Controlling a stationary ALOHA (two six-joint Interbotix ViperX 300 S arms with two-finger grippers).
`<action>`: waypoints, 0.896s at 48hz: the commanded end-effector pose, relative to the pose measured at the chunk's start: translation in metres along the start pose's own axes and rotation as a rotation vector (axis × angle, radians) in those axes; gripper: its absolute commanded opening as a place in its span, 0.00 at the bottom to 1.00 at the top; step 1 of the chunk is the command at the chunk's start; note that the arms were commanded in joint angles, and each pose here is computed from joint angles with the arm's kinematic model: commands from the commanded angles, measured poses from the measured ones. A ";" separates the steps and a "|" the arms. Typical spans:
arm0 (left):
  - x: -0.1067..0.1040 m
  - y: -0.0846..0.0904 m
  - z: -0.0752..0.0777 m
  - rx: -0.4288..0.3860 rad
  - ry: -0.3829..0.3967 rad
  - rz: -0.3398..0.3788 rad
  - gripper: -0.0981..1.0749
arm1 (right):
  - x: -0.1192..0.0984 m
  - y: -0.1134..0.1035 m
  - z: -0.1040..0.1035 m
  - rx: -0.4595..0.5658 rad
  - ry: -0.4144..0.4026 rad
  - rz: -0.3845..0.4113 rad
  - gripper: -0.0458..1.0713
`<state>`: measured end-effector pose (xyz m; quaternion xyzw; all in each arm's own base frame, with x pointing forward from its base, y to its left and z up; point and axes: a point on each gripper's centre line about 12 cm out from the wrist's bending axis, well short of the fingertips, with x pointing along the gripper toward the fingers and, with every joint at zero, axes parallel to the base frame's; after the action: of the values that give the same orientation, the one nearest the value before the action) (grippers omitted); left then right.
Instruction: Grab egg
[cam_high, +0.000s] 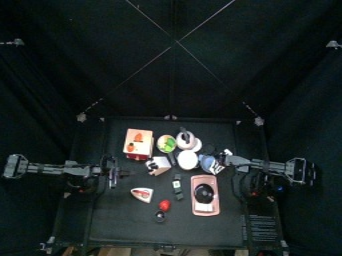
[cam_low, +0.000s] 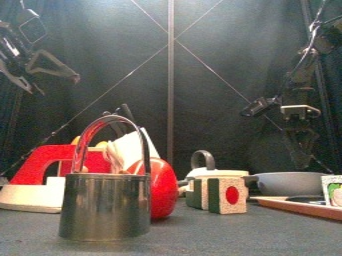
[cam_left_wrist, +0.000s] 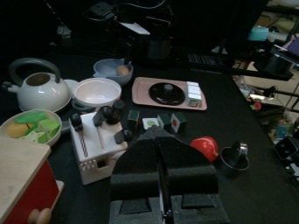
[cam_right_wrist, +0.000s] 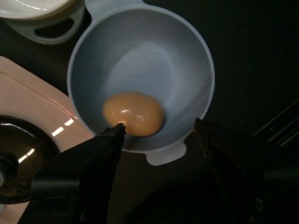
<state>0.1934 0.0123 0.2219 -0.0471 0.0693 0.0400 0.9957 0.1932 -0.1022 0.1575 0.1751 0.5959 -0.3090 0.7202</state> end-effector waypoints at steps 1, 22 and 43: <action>0.001 0.000 0.004 -0.001 -0.011 0.003 0.09 | 0.000 -0.002 0.000 -0.002 -0.014 0.003 0.89; 0.001 0.002 0.003 -0.002 -0.009 0.014 0.08 | 0.011 0.002 0.004 -0.039 -0.085 0.023 0.89; 0.001 0.003 0.002 -0.002 -0.006 0.017 0.08 | 0.018 0.013 0.017 -0.073 -0.100 0.033 0.89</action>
<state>0.1923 0.0149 0.2195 -0.0469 0.0721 0.0469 0.9952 0.2077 -0.1061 0.1325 0.1463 0.5818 -0.2852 0.7475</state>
